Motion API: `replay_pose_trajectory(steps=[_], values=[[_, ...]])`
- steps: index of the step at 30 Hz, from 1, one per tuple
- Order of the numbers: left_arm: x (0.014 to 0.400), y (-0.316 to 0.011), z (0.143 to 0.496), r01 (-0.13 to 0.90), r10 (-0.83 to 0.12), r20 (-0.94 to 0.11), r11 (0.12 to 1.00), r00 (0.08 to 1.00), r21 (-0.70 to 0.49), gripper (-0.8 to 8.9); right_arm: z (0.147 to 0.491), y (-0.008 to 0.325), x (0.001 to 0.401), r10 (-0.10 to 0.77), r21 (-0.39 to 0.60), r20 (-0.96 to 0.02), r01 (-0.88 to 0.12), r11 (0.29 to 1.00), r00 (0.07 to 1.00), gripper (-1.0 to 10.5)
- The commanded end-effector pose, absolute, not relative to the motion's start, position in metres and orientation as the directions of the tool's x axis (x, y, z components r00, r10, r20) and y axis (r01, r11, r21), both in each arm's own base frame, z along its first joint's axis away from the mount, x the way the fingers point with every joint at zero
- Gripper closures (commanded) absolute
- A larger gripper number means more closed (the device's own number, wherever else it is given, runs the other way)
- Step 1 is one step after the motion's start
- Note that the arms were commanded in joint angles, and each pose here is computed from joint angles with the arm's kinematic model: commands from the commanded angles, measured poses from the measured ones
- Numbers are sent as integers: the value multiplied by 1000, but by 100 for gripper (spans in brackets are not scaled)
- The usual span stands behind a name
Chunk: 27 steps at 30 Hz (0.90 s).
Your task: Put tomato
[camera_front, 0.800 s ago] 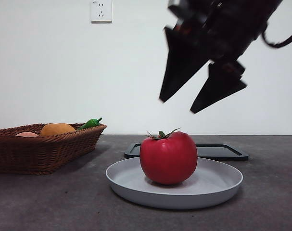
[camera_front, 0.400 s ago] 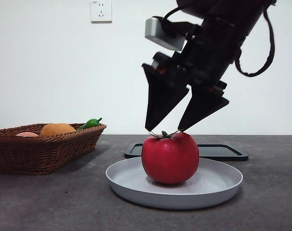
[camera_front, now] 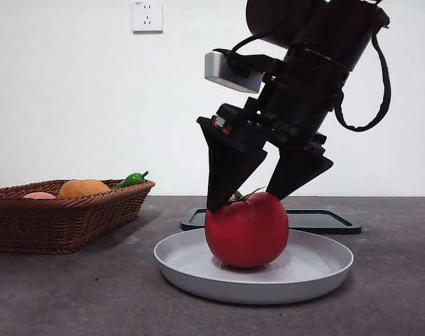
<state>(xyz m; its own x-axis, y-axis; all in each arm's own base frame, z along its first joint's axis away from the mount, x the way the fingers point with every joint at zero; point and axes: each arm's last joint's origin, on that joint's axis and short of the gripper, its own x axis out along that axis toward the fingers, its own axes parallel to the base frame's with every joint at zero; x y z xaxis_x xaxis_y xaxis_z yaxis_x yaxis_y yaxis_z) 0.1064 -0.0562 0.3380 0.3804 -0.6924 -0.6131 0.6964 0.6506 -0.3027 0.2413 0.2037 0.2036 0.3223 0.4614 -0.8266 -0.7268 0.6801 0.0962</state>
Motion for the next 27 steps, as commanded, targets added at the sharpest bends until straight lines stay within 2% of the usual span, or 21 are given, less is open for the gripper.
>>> replay_pose_trajectory(steps=[1, 8, 9, 12, 13, 17, 21, 24, 27], values=[[107, -57, 341, 712, -701, -602, 638, 382, -291, 256, 197, 212, 245, 460, 95, -833, -741, 665, 306, 434], [107, -57, 341, 712, -701, -602, 638, 382, -291, 256, 186, 214, 247, 440, 99, -852, -738, 668, 284, 437], [107, -57, 341, 712, -701, -602, 638, 382, -291, 256, 186, 214, 247, 438, 98, -852, -736, 670, 285, 472], [107, -57, 341, 712, -701, -602, 638, 382, -291, 256, 186, 214, 247, 438, 99, -853, -736, 670, 284, 712], [107, -57, 341, 712, -701, -602, 638, 382, -291, 256, 186, 214, 247, 441, 103, -852, -736, 669, 282, 752], [107, -57, 341, 712, -701, -602, 638, 382, -291, 256, 198, 215, 248, 452, 106, -842, -731, 674, 294, 756], [107, -57, 341, 713, -701, -602, 638, 382, -291, 256, 243, 218, 257, 506, 80, -772, -732, 677, 384, 756], [107, -57, 341, 712, -701, -602, 638, 382, -291, 256, 272, 213, 277, 484, 18, -711, -674, 738, 511, 755], [107, -57, 341, 712, -701, -602, 638, 382, -291, 256, 285, 200, 300, 480, 9, -644, -621, 784, 596, 755]])
